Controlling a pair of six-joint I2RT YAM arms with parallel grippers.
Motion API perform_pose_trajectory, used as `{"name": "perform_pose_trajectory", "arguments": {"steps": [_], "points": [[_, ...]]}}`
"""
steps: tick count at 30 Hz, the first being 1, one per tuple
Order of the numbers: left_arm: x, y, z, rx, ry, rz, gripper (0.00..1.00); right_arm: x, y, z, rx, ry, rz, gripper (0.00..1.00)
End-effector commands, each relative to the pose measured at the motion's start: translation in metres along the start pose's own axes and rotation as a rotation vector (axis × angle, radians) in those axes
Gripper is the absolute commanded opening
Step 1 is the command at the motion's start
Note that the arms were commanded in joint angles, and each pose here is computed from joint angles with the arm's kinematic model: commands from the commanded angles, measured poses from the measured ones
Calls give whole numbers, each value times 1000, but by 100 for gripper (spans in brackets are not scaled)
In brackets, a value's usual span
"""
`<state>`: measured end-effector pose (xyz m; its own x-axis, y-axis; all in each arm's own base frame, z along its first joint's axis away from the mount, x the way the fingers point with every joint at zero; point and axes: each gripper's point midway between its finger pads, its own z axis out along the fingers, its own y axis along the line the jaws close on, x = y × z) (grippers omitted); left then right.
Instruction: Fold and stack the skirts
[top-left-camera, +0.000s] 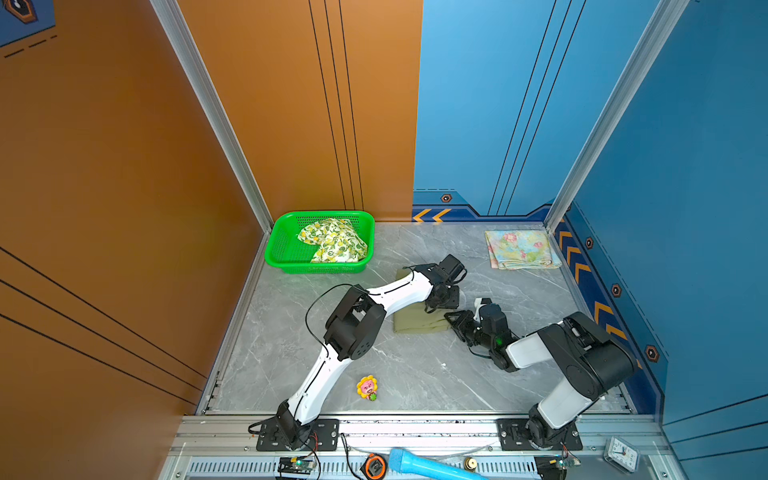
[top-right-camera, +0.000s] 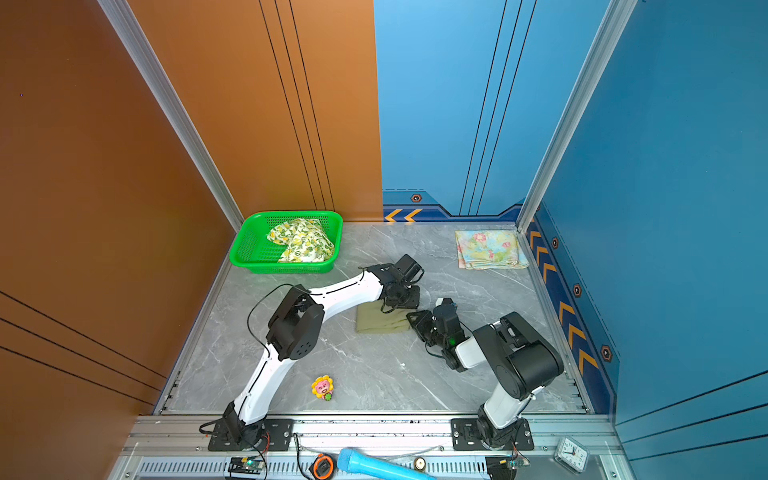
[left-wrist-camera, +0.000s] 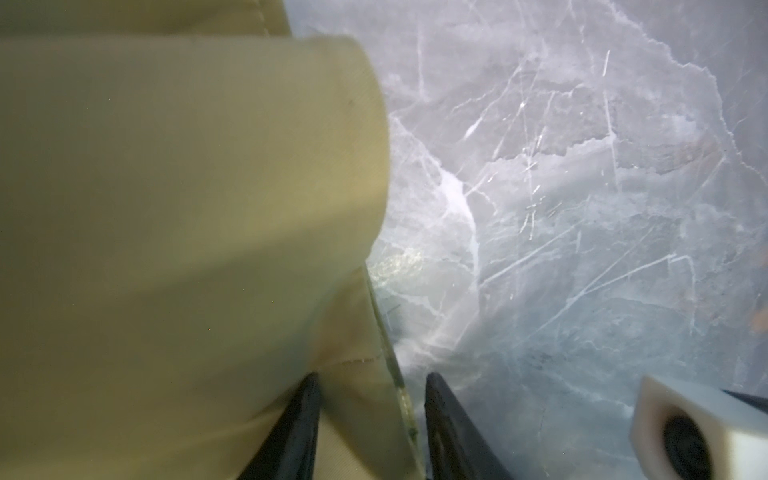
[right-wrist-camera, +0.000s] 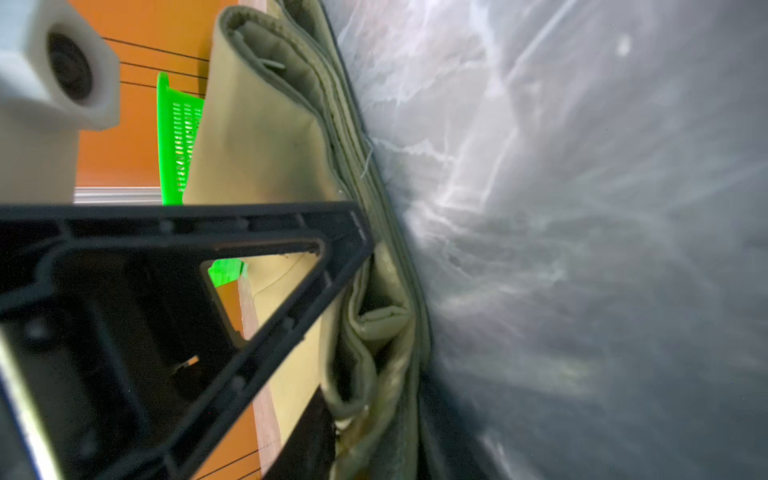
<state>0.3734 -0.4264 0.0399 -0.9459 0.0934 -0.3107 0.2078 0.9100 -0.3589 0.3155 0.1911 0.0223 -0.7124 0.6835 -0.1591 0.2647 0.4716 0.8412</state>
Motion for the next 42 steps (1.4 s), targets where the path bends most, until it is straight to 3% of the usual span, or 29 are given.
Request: {"name": "perform_pose_trajectory", "arguments": {"steps": [1, 5, 9, 19, 32, 42], "points": [[30, 21, 20, -53, 106, -10, 43, 24, -93, -12, 312, 54, 83, 18], [30, 21, 21, -50, 110, -12, 43, 25, -96, -9, 310, 57, 86, 6], [27, 19, 18, -37, 107, -14, 44, 25, -101, -10, 326, 56, 78, 0], [-9, 20, -14, 37, 63, -19, 51, 24, -113, -17, 363, 47, 47, 0], [-51, 32, -36, 193, 48, 27, 51, 22, -120, -34, 403, 43, 29, 0], [-70, 71, -9, 217, 51, 7, 50, 7, -102, -61, 463, 23, -62, 0]]}}
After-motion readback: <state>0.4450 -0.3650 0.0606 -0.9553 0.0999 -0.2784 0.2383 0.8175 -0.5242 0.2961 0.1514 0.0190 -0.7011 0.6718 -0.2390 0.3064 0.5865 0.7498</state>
